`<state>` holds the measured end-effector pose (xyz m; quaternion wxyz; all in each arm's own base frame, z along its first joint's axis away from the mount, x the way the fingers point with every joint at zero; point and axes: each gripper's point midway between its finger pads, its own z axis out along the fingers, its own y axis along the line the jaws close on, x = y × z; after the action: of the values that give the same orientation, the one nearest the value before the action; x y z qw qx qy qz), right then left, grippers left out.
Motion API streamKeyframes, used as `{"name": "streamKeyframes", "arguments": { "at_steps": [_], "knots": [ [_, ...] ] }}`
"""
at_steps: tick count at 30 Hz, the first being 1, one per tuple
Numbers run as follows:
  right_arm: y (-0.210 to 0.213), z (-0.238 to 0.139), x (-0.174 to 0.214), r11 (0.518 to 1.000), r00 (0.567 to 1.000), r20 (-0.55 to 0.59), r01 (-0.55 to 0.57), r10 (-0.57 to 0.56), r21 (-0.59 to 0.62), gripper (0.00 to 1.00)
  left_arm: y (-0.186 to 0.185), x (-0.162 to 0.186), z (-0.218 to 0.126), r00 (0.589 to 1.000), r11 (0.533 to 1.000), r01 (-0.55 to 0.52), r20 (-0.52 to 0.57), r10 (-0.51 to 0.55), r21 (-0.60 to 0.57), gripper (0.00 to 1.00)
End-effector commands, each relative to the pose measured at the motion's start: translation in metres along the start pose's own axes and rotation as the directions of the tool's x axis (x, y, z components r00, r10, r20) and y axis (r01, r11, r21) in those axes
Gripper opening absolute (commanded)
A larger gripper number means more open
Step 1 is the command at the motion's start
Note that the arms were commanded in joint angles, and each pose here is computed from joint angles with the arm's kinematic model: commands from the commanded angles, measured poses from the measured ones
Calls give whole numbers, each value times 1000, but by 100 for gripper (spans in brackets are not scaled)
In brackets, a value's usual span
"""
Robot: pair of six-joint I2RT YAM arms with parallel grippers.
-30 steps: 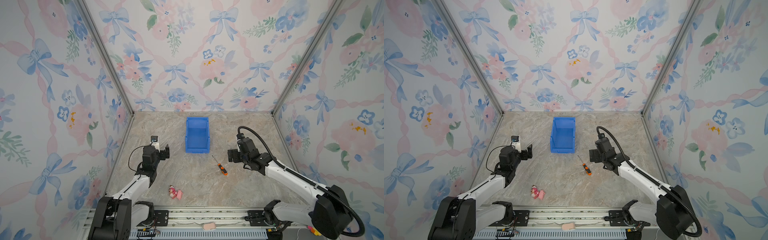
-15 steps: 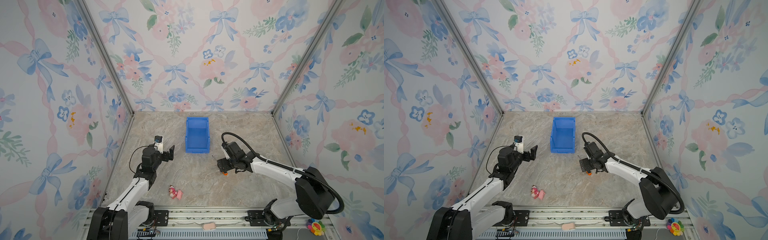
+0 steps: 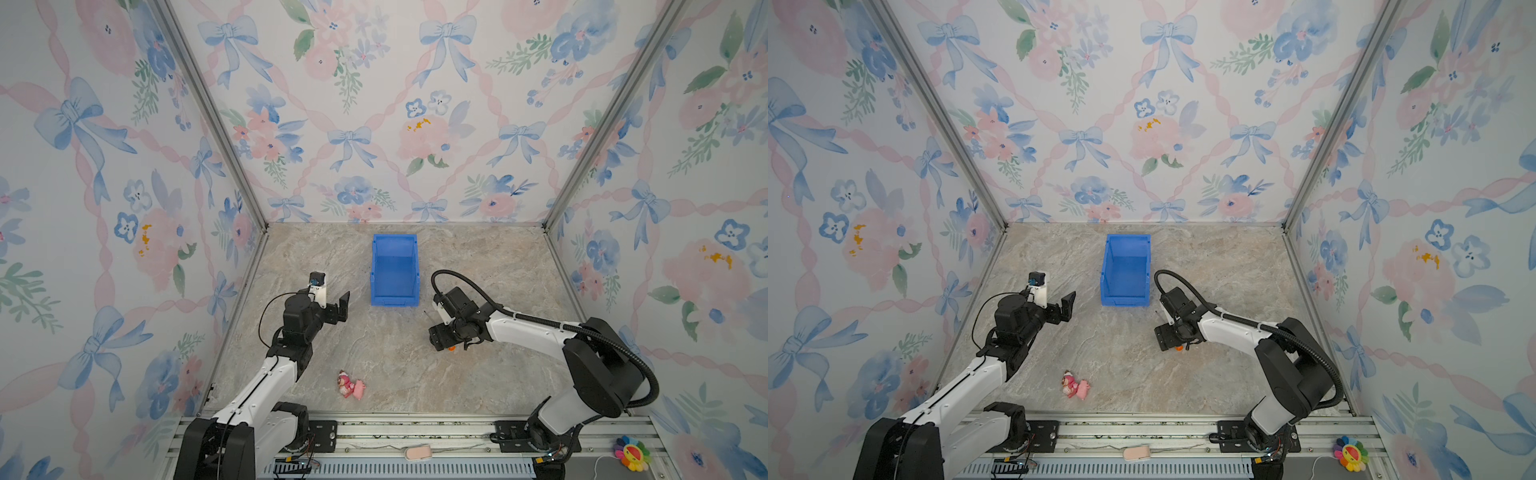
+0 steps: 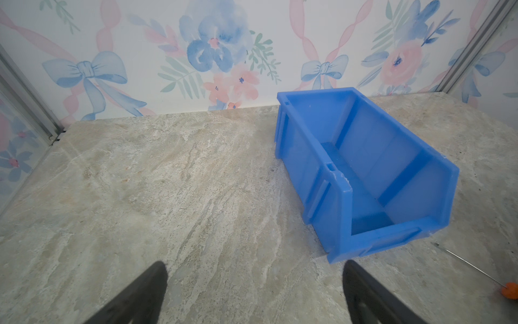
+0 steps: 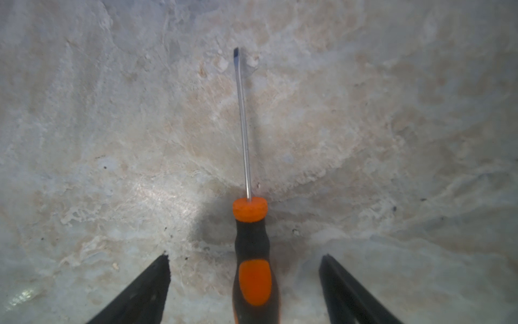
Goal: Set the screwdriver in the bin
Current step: 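Reach the right gripper over the orange-handled screwdriver while the left arm lifts slightly, then close the right gripper on the screwdriver's orange handle, then lift the screwdriver with the right gripper and carry it over the blue bin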
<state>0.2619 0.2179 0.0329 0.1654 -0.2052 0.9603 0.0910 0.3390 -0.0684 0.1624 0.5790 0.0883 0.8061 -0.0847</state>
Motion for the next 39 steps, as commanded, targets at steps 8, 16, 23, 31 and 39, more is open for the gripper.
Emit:
{"name": "streamKeyframes", "arguments": {
  "at_steps": [8,16,23,31,39],
  "knots": [
    [-3,11,17,1000,999,-51,1,0,20,68,-2,8,1,1000,1000,-6,-20,6,6,98],
    [-6,16,21,999,997,-74,8,-4,53,52,1,9,1,1000,1000,-9,-22,9,-9,98],
    [-15,9,23,993,997,-71,17,-9,114,28,4,9,2,1000,1000,-14,-23,14,-26,98],
    [-15,-10,13,991,999,-33,20,-16,133,0,3,10,5,999,1000,-12,-34,11,-21,98],
    [-10,-66,-32,989,993,120,-38,21,140,0,4,9,5,999,1000,-10,-33,9,-26,98]
  ]
}}
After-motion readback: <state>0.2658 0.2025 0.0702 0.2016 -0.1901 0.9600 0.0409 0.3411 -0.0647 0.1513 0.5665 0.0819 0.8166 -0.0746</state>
